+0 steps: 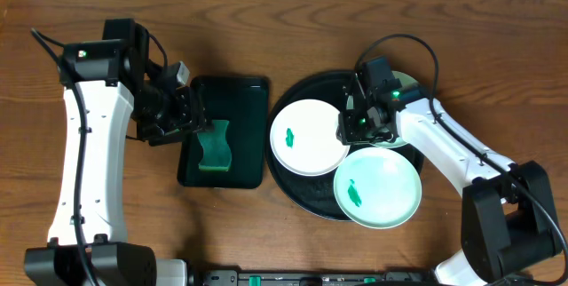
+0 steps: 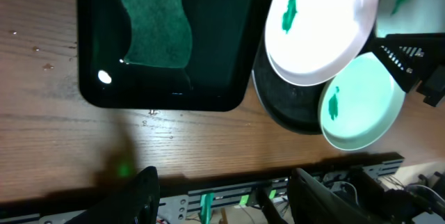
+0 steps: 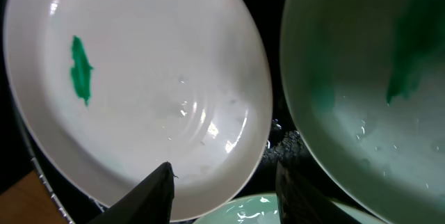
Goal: Clean dirty plates on tray and stack at the side
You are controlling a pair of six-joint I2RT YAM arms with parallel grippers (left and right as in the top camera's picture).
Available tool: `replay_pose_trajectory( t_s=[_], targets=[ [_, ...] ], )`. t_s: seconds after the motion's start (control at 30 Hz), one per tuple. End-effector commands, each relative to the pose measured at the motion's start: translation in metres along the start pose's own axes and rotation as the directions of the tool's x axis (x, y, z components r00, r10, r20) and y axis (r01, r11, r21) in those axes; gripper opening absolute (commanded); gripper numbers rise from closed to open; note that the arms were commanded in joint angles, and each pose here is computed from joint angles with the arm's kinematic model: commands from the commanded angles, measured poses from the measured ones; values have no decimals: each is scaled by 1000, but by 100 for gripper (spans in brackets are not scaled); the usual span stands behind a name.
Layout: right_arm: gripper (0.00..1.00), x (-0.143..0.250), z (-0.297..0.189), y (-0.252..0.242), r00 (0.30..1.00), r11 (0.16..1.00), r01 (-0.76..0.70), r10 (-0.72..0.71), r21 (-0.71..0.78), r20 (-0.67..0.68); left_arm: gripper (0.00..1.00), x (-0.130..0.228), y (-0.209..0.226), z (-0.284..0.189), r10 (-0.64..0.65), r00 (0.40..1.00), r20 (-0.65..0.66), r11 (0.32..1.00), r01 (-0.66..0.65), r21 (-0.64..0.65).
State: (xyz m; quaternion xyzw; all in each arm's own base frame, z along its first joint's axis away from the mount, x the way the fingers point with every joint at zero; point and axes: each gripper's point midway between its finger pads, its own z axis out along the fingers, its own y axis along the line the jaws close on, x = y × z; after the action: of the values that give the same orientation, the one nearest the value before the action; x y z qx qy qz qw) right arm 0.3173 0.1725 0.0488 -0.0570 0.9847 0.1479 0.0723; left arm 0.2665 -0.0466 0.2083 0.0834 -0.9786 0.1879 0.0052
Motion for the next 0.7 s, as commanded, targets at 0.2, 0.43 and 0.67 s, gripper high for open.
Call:
replay_pose_trajectory(
  t_s=[0.2,0.43,0.67],
  targets=[
    [45,3,5,-9,999,997,-52,52,49,2,57,-3,7,4,15,1000,4,999,-15,-34],
    [45,8,12,-9,998,997,-64,64,46,4,50,-4,7,5,18,1000,9,999,-17,-33],
    [33,7,12,-9,998,997,-63,63,45,6,41,-4,7,5,18,1000,10,999,-18,-34]
  ],
)
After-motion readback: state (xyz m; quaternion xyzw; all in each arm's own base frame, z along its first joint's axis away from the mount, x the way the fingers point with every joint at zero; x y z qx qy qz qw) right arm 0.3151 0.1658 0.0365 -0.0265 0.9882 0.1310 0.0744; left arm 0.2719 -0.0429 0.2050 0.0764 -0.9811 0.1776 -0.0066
